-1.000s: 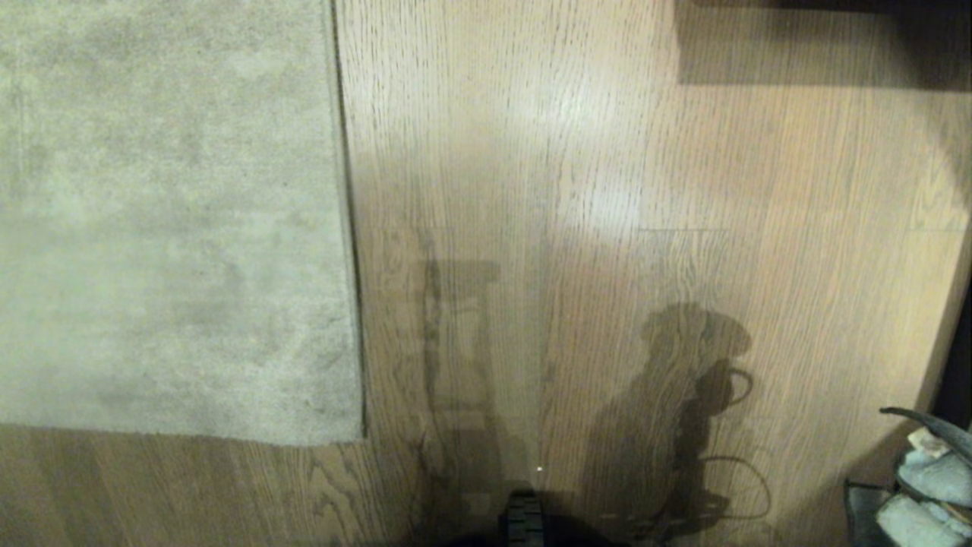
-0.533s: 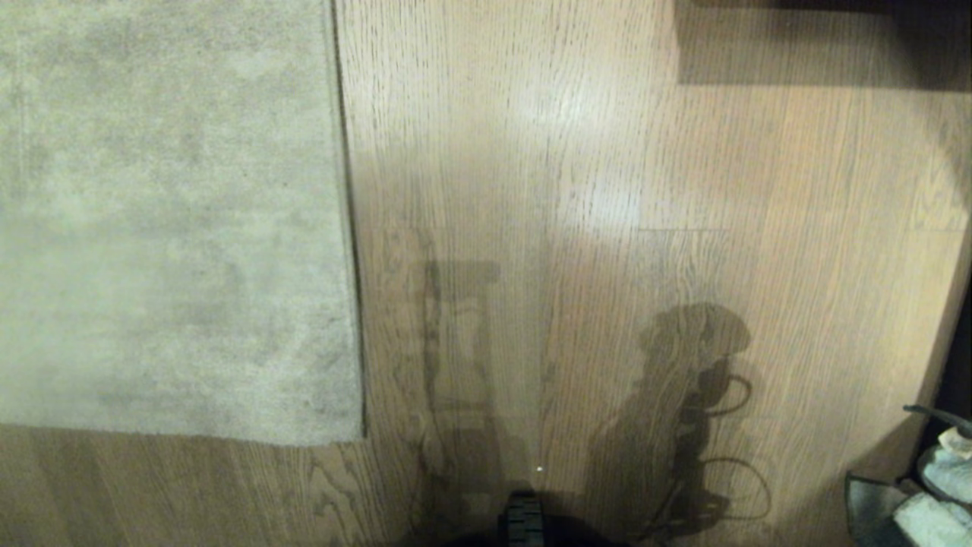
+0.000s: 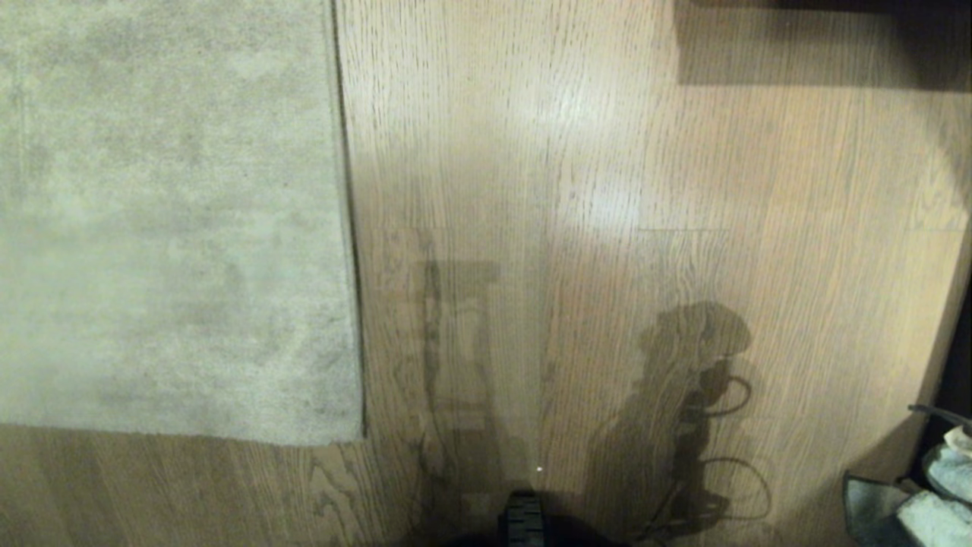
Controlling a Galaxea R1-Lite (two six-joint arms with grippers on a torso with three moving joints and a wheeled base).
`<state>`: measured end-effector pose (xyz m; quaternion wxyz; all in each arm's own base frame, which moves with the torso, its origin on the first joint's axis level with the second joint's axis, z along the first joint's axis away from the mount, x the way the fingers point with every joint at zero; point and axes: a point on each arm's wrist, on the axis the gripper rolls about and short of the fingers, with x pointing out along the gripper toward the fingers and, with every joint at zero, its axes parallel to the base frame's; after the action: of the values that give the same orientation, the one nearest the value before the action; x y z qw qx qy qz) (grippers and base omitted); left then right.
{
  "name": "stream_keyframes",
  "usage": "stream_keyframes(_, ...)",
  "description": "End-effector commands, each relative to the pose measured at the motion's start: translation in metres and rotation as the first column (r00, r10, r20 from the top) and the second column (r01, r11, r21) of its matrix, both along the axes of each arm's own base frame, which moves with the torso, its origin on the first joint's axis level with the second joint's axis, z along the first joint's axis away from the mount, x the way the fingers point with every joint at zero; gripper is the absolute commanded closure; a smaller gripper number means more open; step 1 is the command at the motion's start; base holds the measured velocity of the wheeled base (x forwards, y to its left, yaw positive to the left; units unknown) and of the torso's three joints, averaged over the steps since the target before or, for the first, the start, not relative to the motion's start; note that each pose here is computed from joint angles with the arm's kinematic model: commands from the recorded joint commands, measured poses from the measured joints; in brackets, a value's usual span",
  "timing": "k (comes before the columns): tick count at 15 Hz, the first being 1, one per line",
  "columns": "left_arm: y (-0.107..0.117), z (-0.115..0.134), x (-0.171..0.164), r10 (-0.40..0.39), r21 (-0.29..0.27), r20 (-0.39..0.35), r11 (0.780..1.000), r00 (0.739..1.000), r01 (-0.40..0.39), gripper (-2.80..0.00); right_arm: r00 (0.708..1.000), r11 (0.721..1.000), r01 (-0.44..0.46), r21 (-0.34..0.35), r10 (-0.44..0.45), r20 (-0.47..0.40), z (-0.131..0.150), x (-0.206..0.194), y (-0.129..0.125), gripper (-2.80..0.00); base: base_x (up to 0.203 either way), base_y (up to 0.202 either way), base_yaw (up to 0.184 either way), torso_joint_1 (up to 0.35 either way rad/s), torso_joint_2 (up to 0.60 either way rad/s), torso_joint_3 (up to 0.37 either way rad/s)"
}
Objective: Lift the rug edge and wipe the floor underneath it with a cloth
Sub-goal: Lift up the carpet
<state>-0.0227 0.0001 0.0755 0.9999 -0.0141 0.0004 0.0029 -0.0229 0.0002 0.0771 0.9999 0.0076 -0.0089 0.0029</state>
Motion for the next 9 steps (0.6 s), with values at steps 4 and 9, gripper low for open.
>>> stream_keyframes(4,0.0,0.0,0.0001,0.0,-0.001,-0.001,1.0,1.0,0.0,0.0,1.0,1.0,-0.001,0.001,0.001,-0.003,0.0001,0.0002,0.0,0.0,0.0,0.0,0.0,0.0,0.0,0.0)
stream_keyframes(9,0.0,0.0,0.0001,0.0,-0.001,-0.001,1.0,1.0,0.0,0.0,1.0,1.0,-0.001,0.002,0.001,-0.003,0.0001,0.0002,0.0,0.0,0.0,0.0,0.0,0.0,0.0,0.0)
